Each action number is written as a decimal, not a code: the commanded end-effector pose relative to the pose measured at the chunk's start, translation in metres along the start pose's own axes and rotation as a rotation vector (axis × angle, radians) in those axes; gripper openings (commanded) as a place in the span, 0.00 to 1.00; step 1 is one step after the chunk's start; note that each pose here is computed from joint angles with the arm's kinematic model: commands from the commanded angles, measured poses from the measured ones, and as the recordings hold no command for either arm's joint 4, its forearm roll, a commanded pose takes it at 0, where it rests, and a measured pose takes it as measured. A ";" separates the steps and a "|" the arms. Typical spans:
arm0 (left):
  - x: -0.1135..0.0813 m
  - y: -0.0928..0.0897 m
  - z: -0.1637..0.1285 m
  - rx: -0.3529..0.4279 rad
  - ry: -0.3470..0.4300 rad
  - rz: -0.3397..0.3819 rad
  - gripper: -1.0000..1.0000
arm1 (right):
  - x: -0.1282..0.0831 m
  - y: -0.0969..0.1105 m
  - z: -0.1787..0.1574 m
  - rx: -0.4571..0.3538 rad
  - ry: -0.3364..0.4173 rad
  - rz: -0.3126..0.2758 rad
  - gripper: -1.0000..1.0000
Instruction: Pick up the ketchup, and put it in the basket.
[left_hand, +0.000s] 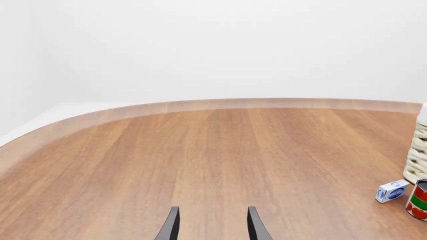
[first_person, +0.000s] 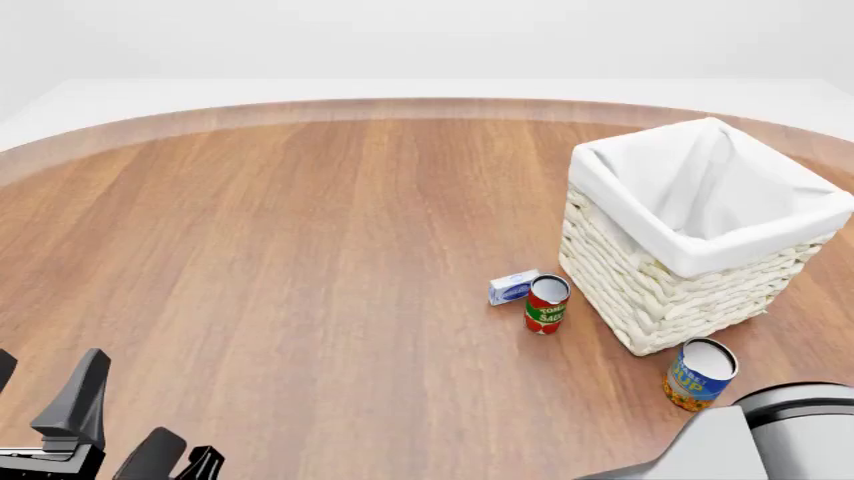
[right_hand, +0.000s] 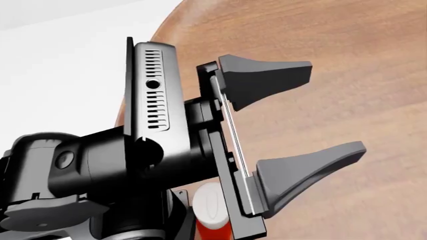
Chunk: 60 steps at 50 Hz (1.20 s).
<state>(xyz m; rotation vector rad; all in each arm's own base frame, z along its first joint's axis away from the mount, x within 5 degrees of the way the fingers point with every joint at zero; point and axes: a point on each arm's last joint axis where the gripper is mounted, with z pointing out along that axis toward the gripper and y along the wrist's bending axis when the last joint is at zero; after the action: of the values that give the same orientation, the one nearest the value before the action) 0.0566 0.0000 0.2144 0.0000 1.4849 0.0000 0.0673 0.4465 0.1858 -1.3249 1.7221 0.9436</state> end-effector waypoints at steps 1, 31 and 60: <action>0.000 0.000 0.000 0.000 0.000 0.000 1.00 | 0.009 0.000 0.003 0.011 0.029 0.070 0.00; 0.000 0.000 0.000 0.000 0.000 0.000 1.00 | 0.004 -0.008 -0.006 0.026 0.012 0.083 0.00; 0.000 0.000 0.000 0.000 0.000 0.000 1.00 | -0.002 -0.037 -0.026 0.082 -0.035 0.147 0.00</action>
<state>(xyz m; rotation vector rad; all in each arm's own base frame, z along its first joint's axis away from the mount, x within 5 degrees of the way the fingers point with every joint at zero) 0.0566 0.0000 0.2144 0.0000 1.4849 0.0000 0.0919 0.4237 0.1895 -1.1877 1.8195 0.9490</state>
